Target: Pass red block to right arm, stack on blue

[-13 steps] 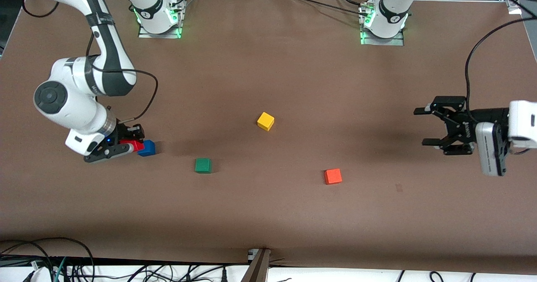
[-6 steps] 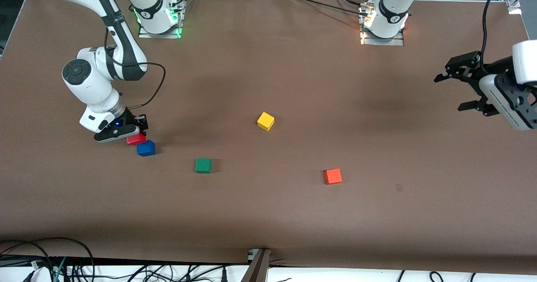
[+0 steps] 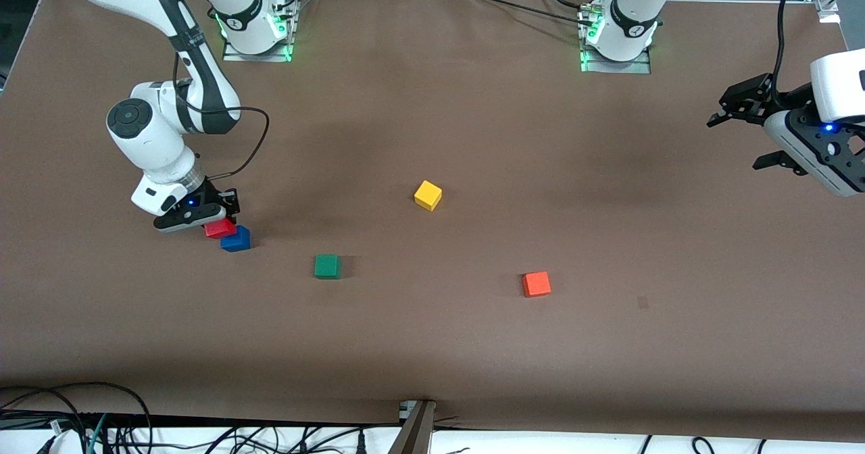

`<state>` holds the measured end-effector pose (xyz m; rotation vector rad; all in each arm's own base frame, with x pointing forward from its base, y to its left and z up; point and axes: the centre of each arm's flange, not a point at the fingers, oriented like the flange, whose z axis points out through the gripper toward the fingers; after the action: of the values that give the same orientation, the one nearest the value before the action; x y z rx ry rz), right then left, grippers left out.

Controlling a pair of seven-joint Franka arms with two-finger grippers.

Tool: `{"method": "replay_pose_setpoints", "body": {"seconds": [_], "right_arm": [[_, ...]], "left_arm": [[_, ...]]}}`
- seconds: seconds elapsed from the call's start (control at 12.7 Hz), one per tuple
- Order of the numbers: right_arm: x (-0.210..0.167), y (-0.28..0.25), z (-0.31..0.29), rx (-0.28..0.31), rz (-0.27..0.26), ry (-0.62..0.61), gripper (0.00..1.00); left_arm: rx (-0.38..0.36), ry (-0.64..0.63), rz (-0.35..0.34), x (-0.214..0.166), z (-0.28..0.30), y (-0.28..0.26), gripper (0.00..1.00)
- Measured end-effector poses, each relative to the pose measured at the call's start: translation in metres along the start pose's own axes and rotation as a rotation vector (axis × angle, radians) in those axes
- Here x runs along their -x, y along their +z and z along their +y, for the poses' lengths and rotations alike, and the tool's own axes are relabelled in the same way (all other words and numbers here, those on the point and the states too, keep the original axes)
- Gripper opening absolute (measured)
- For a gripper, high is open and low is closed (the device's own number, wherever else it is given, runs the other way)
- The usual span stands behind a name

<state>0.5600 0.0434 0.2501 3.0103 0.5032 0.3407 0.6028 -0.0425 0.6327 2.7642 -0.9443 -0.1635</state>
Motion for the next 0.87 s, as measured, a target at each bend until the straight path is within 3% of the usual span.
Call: {"method": "replay_pose_setpoints", "body": {"seconds": [0.32, 0.55, 0.71, 0.87], "right_arm": [[0.001, 0.003, 0.000, 0.001, 0.003, 0.031, 0.58], [0.000, 0.003, 0.000, 0.002, 0.005, 0.048, 0.58], [0.001, 0.004, 0.000, 0.001, 0.003, 0.053, 0.58], [0.002, 0.007, -0.001, 0.001, -0.002, 0.055, 0.58]], "left_arm": [[-0.002, 0.057, 0.001, 0.000, -0.005, 0.001, 1.00], [-0.059, 0.061, -0.007, -0.009, 0.008, 0.001, 1.00], [-0.100, 0.022, -0.010, -0.010, 0.025, 0.003, 1.00], [-0.131, -0.111, 0.025, -0.005, 0.028, 0.006, 1.00]]}}
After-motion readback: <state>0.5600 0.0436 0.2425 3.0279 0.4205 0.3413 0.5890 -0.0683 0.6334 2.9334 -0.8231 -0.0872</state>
